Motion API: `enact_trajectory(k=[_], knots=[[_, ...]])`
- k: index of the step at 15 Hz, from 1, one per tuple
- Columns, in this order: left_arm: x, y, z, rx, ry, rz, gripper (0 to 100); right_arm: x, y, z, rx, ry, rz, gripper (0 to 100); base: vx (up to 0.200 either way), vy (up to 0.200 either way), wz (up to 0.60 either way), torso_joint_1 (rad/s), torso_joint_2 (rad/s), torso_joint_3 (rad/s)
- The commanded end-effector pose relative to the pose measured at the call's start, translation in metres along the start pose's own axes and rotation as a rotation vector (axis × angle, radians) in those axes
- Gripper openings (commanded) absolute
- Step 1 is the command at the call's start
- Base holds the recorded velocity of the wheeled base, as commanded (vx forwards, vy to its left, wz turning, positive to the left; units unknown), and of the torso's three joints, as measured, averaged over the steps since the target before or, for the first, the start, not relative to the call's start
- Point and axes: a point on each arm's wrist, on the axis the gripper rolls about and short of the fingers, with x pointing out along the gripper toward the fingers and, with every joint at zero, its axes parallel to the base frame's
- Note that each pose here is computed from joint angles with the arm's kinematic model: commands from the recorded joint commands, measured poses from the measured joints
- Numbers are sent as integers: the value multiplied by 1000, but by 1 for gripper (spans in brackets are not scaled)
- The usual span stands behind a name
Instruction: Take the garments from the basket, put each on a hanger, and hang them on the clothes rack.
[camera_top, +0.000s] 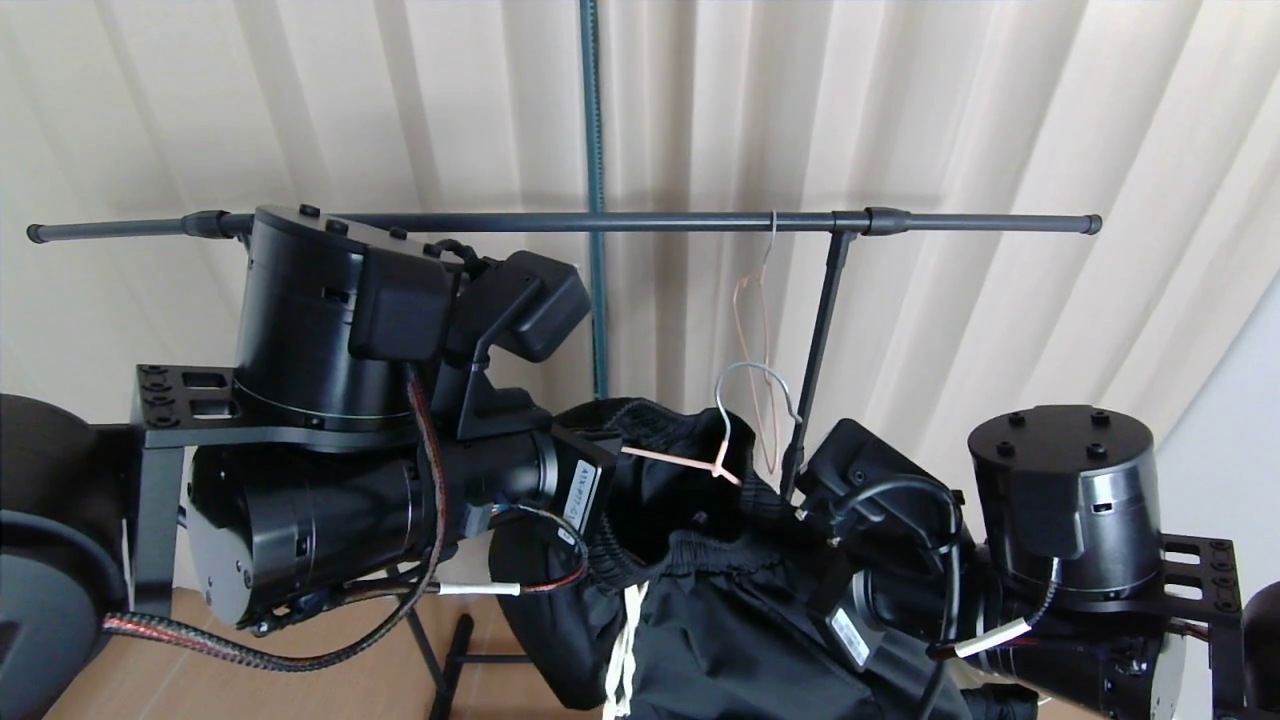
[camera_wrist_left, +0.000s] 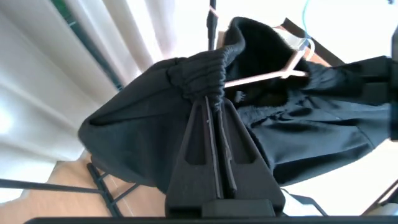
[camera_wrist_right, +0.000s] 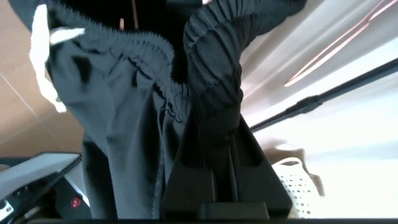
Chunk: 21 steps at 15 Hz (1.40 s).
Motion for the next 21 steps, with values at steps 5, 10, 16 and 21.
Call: enact_trajectory(k=[5, 10, 16, 21], knots=[[1, -3, -8, 30, 26, -7, 0, -6, -2, 10, 91, -93, -4, 0, 0, 0, 0, 0, 0, 0], [6, -7, -13, 54, 50, -16, 0, -9, 4, 17, 146, -134, 23, 0, 0, 0, 0, 0, 0, 0], [17, -13, -17, 67, 75, 6, 0, -18, 2, 21, 159, -194, 53, 0, 0, 0, 0, 0, 0, 0], [24, -14, -13, 61, 71, 34, 0, -28, 5, 23, 154, -220, 86, 0, 0, 0, 0, 0, 0, 0]])
